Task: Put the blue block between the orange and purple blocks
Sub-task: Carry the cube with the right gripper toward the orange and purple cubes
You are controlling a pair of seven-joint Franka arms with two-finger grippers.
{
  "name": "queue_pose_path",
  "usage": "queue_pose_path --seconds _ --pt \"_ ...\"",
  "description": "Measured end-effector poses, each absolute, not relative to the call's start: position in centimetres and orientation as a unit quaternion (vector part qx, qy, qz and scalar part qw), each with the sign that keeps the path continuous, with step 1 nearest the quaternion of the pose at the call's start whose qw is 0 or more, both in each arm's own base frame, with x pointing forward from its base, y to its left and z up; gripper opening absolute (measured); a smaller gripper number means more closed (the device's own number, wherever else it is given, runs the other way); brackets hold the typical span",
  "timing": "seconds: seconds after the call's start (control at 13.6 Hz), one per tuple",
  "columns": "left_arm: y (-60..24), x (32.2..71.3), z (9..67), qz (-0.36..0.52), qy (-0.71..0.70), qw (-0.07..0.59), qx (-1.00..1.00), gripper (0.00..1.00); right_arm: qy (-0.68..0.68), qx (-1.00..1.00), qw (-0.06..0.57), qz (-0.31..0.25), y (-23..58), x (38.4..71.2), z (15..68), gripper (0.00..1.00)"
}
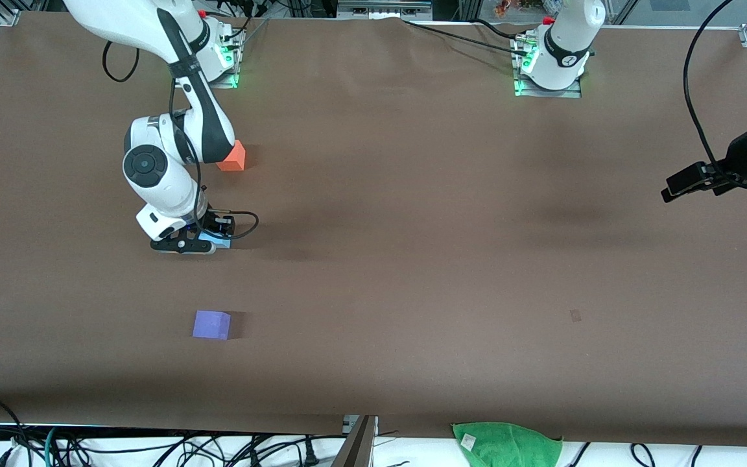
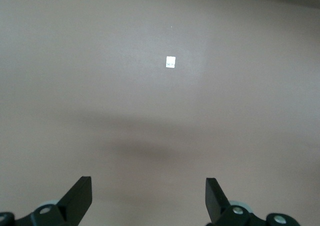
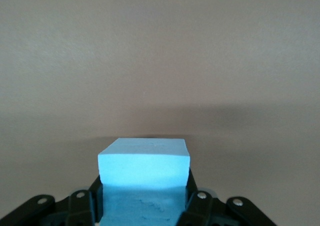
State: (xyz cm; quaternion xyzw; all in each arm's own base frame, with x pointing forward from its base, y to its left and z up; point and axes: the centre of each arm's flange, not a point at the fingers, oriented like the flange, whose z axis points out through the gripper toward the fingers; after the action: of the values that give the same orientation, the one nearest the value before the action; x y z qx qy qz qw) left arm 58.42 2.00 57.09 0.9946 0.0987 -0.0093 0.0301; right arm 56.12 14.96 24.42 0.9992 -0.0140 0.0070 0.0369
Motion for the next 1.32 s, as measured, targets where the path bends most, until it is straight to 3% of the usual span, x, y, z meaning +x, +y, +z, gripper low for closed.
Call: queue_pose_path --seconds 1.17,1.32 --pt "1.9 58.5 57.0 -0.010 0.098 0.030 0.995 1.00 -0.026 0.999 0.040 -0.019 14.9 55.6 20.8 0.59" --pt "1.9 58.5 57.0 -0.010 0.098 0.030 0.995 1.00 -0.024 0.999 0.040 -0.018 14.9 55.6 20.7 0.75"
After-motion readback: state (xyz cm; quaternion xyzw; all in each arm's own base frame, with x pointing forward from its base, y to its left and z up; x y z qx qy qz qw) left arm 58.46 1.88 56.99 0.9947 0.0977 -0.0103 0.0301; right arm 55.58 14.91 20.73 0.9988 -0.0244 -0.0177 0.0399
